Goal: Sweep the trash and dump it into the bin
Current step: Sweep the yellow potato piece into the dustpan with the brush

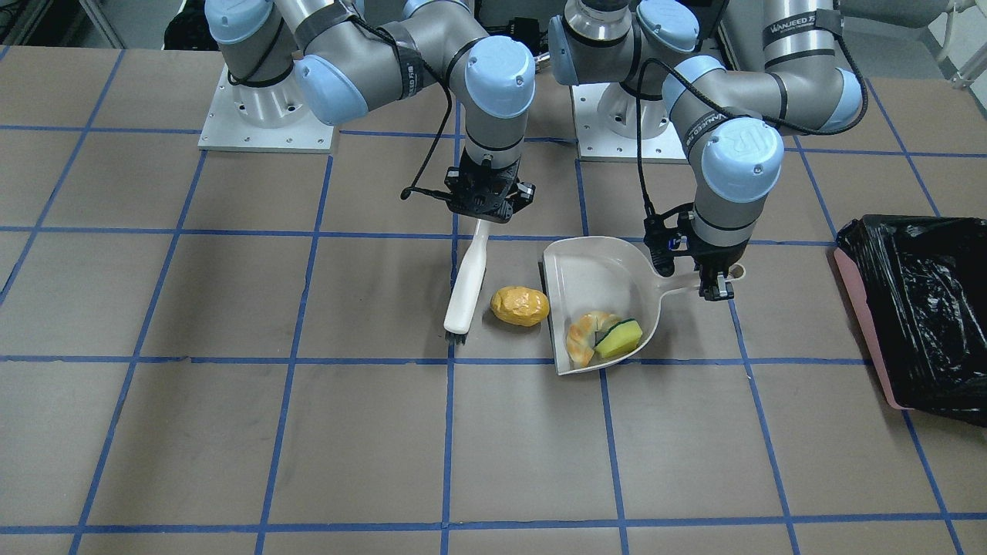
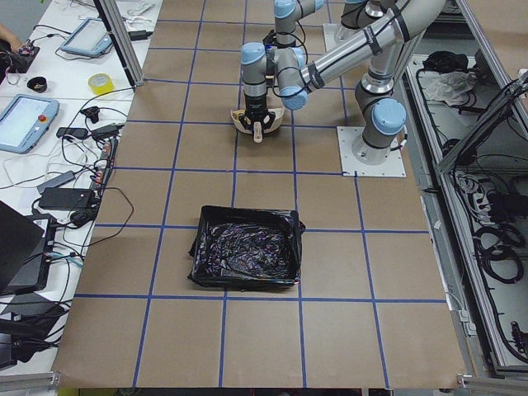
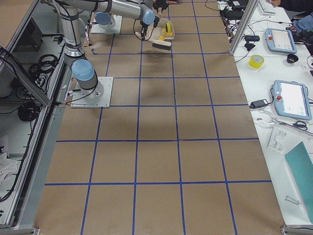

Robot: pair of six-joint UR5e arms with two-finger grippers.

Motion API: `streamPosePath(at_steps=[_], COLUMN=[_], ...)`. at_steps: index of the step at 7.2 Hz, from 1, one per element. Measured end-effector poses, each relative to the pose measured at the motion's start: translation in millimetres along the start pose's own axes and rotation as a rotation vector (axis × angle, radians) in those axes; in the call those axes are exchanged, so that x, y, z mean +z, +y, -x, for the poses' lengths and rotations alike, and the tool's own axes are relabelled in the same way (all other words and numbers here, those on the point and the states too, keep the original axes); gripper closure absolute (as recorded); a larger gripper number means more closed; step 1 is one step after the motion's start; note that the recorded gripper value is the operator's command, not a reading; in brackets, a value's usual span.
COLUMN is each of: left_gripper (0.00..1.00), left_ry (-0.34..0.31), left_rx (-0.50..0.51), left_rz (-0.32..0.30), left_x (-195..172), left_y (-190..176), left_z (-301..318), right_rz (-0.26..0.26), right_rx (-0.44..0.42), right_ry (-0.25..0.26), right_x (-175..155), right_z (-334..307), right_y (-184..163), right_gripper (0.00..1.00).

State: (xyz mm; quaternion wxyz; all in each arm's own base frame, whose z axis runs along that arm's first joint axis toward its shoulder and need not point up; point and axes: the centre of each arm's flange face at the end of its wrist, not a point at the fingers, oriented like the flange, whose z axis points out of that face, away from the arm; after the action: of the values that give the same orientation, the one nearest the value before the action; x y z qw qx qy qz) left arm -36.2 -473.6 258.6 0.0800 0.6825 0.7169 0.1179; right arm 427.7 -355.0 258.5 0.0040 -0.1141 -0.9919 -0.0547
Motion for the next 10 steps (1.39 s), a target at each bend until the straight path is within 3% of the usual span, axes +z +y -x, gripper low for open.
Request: streamPosePath(at_steps=[4,8,10], left_gripper=[1.00,1.00,1.00], left_ry=[0.006,0.005,0.000], left_rx=[-0.015,-0.025,-0.027], left_rz=[0.017,0.013,0.011], left_x=[5,5,3], left_y=[-1,-1,-1], left_z=[1,2,2], right_rz=[-0.051,-0.112,-0.115], right_rx=[-0.022,-0.061,-0.051], right_ry=[-0.055,-0.134,-0.130], right_x=[38,37,37], right_z=[26,123,145], right_y=[-9,-12,-13], right_gripper=[1.00,1.00,1.00])
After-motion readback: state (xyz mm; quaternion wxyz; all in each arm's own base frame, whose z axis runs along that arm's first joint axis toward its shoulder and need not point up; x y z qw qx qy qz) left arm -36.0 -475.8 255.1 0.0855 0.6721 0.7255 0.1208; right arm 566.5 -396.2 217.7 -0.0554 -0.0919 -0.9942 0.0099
